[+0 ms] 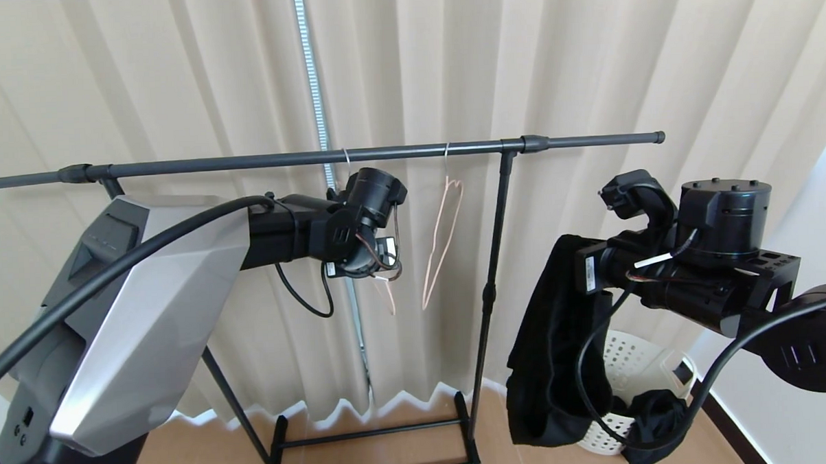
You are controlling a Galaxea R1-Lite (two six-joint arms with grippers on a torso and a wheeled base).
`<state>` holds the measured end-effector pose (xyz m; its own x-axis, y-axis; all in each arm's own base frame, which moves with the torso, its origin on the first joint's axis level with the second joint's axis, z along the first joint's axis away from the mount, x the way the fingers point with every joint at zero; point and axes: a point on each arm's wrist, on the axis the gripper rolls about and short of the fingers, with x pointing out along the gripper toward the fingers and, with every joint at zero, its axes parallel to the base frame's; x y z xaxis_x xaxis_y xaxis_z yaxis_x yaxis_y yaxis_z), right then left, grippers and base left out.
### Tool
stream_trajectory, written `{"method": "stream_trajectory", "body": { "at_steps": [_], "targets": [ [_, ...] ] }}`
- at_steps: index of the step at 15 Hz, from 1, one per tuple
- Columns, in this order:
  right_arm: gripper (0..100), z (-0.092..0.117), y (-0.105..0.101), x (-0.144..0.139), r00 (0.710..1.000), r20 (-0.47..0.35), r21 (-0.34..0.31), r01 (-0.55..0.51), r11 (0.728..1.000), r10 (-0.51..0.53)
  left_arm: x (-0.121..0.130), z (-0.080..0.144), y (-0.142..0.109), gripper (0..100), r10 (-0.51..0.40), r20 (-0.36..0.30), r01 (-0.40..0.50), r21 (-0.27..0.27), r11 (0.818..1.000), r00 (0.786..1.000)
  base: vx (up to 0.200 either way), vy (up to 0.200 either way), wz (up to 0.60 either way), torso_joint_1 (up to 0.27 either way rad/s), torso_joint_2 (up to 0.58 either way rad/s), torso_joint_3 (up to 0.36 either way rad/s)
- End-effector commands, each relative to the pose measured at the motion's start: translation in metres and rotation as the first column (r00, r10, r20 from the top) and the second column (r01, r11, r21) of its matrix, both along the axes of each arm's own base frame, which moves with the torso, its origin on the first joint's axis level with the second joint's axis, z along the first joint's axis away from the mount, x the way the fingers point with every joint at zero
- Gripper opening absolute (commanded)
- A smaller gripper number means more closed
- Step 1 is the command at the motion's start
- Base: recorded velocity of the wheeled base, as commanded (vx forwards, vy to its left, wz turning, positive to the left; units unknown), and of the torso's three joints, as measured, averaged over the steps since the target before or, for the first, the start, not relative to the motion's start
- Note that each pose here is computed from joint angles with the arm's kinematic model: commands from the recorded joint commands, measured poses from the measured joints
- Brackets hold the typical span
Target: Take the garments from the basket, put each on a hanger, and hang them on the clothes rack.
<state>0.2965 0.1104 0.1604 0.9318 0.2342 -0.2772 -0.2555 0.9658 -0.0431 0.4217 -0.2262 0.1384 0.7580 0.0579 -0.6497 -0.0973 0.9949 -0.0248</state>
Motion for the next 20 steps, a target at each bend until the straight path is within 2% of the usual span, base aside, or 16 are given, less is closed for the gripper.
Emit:
{"method": "stream_trajectory", "body": {
  "at_steps": [1,7,14,16,20],
  "targets": [
    [0,-0.001,0.0,0.0,1.0,-0.002,-0.001,-0.001,1.0,0.001,0.001,0.001,0.002,0,0.004,0.002,-0.004,0.0,1.0,1.0,0.0,0.0,0.0,0.0,0.0,0.0],
    [0,-0.002,0.0,-0.001,1.0,-0.007,-0.003,-0.002,1.0,0.002,-0.002,0.011,0.004,0,-0.014,0.018,0.014,0.006,1.0,1.0,0.0,0.0,0.0,0.0,0.0,0.0],
    [0,-0.002,0.0,-0.001,1.0,-0.007,-0.003,-0.002,1.0,0.002,-0.024,0.063,0.01,0,-0.051,0.104,0.052,-0.004,0.999,0.993,0.0,0.0,0.0,0.0,0.0,0.0],
    [0,-0.001,0.0,-0.001,1.0,-0.005,-0.002,-0.002,1.0,0.002,-0.039,0.072,0.012,0,-0.068,0.099,0.068,0.002,0.998,0.993,0.0,0.0,0.0,0.0,0.0,0.0],
    [0,0.0,0.0,-0.002,1.0,0.001,0.0,-0.001,1.0,0.001,-0.084,0.082,0.028,0,-0.114,0.045,0.111,0.058,0.992,0.992,0.0,0.0,0.0,0.0,0.0,0.0]
  ]
}}
